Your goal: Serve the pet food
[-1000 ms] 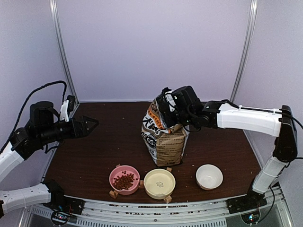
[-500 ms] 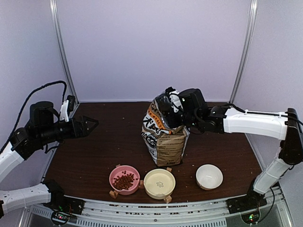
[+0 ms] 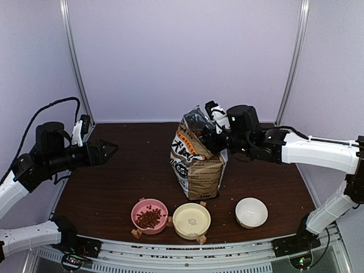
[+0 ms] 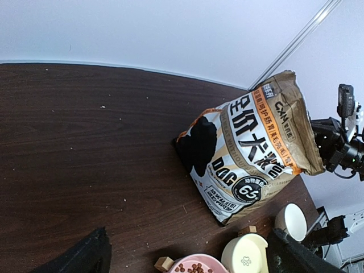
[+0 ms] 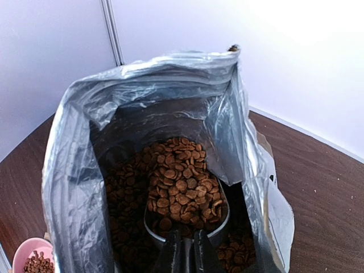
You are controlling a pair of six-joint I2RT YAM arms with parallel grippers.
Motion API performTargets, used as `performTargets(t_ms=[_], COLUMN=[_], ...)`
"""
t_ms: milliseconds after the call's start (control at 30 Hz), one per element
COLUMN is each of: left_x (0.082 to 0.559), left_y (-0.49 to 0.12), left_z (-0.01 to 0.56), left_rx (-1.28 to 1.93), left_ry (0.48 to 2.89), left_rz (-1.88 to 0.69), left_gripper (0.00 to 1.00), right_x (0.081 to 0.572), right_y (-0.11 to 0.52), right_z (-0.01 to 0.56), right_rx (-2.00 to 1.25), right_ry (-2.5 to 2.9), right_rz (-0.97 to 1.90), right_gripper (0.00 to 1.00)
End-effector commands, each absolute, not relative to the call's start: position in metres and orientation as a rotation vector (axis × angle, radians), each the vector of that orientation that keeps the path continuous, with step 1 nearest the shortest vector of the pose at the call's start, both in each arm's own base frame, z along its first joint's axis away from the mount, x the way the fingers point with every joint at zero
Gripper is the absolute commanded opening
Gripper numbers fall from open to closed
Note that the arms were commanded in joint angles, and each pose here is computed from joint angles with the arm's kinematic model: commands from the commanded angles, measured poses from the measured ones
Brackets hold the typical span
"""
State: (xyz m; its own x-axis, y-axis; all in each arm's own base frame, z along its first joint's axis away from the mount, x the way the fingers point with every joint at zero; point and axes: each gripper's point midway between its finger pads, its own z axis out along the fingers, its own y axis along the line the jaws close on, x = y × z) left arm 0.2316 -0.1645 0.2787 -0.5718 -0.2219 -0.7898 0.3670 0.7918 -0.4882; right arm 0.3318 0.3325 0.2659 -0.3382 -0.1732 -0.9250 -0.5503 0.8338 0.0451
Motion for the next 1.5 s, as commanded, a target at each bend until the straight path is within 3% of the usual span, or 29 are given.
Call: performTargets(t_ms=[0,733,1467], left_x=[0.234,0.238,0.247], left_y=[-0.163,-0.171,-0.178], left_z=[0.293,0.296,0.309], left_rx=[0.106,0.123,0.123], left_ry=[1.98,1.983,1.975], left_rz=[-0.795,-0.823,-0.835], left_gripper=[0.98,0.98,0.98], right_x=[0.32,0.28,0.255], right_y=[0.337,0.32,0.294], right_z=[0.316,0.324,0.371], right_rx=[-0.545,-0.58,-0.488], right_ry=[1.723,1.516,1.335], right_rz=[0.518,0.612,0.706], right_gripper=[0.0,0.0,0.0])
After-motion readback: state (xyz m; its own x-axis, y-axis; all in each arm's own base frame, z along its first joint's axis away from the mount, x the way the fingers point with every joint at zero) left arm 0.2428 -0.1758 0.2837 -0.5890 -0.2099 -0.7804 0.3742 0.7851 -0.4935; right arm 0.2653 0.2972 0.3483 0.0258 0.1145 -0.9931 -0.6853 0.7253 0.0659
